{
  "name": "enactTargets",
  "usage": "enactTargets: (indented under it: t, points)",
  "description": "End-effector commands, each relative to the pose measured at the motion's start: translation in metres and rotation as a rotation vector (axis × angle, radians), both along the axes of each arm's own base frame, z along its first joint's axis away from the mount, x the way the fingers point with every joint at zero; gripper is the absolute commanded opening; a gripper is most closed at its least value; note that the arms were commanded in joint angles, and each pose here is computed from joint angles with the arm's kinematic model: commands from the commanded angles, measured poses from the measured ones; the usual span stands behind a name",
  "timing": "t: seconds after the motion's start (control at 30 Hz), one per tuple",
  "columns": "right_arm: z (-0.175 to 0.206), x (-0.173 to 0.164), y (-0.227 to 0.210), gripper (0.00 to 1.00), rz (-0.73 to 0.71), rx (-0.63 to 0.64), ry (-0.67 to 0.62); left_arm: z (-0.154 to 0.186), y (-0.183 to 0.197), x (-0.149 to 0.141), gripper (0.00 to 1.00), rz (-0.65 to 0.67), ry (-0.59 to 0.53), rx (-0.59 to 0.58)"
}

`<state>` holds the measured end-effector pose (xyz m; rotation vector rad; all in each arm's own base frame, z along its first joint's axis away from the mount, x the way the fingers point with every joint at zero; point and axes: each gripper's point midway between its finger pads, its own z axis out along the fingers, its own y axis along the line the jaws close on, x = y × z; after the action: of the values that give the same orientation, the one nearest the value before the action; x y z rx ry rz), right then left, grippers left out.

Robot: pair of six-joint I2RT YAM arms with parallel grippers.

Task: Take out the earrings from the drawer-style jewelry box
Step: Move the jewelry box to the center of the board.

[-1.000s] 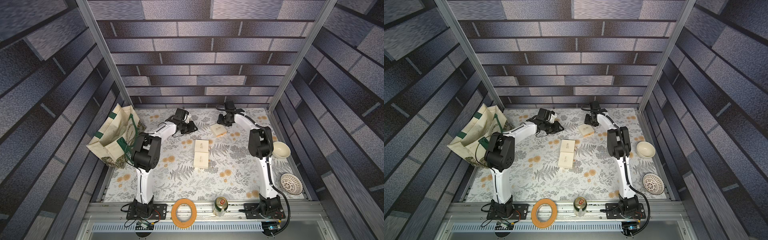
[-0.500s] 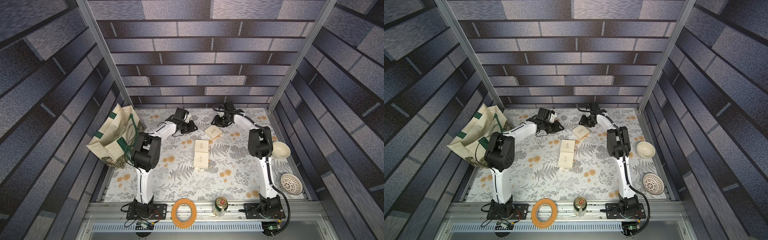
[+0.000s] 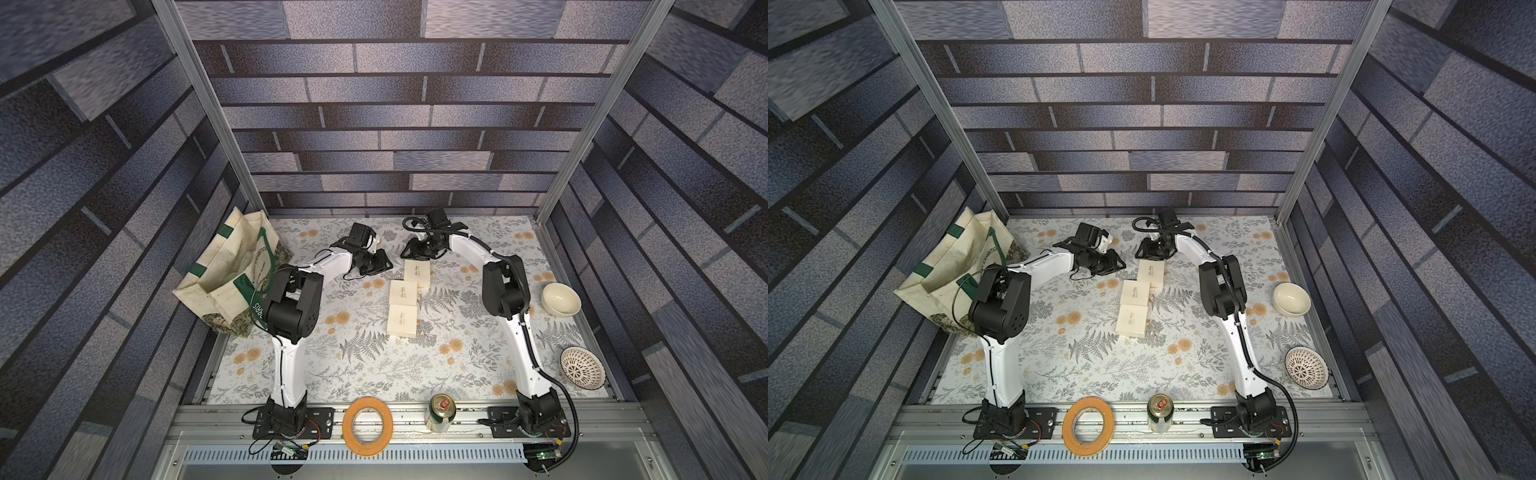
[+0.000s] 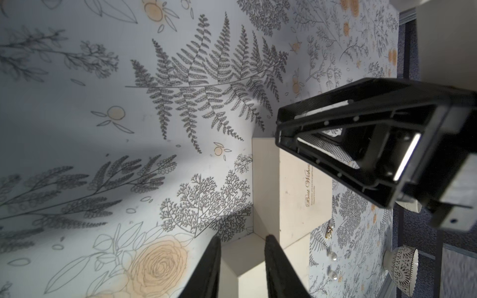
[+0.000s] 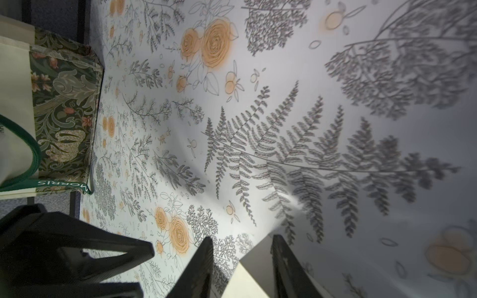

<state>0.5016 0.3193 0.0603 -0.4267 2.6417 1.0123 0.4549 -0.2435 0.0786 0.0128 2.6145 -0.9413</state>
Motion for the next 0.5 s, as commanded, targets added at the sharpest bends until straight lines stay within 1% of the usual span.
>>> enactTargets:
  t: [0.0, 0.07, 0.23, 0.47]
  points:
    - [0.008, -0.008, 0.003, 0.4, 0.025, 0.009, 0.001, 0.012, 0.005, -0.002, 0.32, 0.003, -0.036, -0.003]
    - [0.013, -0.006, 0.0, 0.4, 0.0, -0.003, -0.015, 0.012, 0.006, -0.003, 0.32, 0.007, -0.034, -0.006]
    - [0.027, 0.006, -0.024, 0.42, -0.126, -0.097, -0.096, 0.016, 0.001, -0.002, 0.32, 0.004, -0.04, -0.022]
    - [0.06, 0.001, -0.057, 0.43, -0.241, -0.12, -0.179, 0.047, -0.012, 0.005, 0.32, -0.019, -0.113, -0.022]
